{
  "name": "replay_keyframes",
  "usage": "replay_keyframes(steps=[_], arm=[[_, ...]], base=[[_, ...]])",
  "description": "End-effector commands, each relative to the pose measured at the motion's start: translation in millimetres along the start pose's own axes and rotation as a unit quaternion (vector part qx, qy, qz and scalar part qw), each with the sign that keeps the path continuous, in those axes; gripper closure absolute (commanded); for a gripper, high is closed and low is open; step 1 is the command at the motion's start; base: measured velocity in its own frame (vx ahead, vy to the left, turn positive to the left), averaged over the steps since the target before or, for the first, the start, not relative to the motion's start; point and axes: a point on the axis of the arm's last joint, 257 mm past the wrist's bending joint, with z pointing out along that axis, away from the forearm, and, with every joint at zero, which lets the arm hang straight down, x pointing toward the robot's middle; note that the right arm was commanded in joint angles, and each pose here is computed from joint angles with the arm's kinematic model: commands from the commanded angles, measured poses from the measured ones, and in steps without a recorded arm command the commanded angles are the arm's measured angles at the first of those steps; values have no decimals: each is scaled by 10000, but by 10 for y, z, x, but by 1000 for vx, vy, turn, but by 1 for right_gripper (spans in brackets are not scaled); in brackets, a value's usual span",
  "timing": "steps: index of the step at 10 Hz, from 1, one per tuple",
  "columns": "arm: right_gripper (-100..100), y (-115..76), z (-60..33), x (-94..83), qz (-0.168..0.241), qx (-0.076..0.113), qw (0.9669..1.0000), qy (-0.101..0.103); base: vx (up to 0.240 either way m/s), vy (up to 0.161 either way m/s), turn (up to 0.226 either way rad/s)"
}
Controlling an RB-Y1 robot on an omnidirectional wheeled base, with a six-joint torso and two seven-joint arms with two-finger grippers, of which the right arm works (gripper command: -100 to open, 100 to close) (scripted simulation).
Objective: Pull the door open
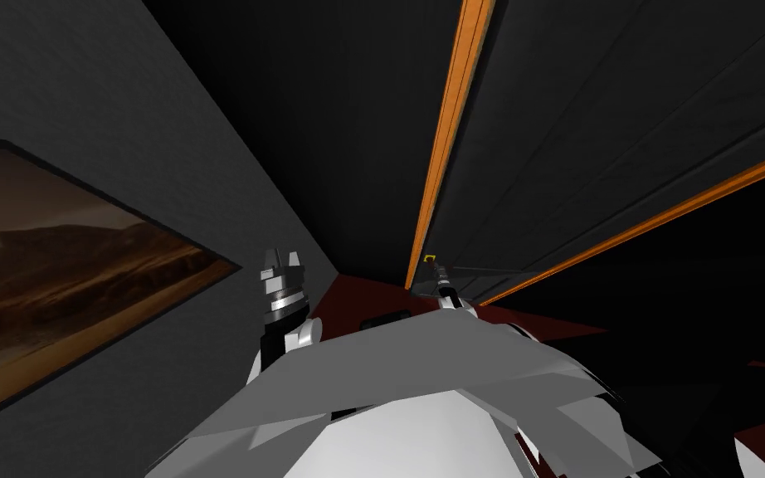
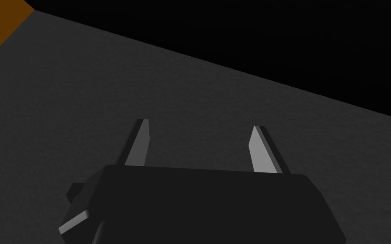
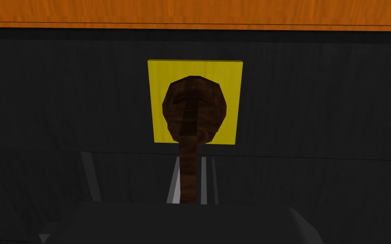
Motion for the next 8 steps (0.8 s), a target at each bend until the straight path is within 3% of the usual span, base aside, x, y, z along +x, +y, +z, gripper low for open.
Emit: replay_keyframes(steps=[1,4,5,8], arm=[[100,4,-10,46,18,-7,9999,131],[100,8,-37,97,30,1,9994,353],[100,-6,-35,106,30,12,9995,322],[100,-17,-108,145,33,20,9985,537]], base=[[-252,-53,113],[-266,-55,125],[-104,-12,28],[-192,-11,91]])
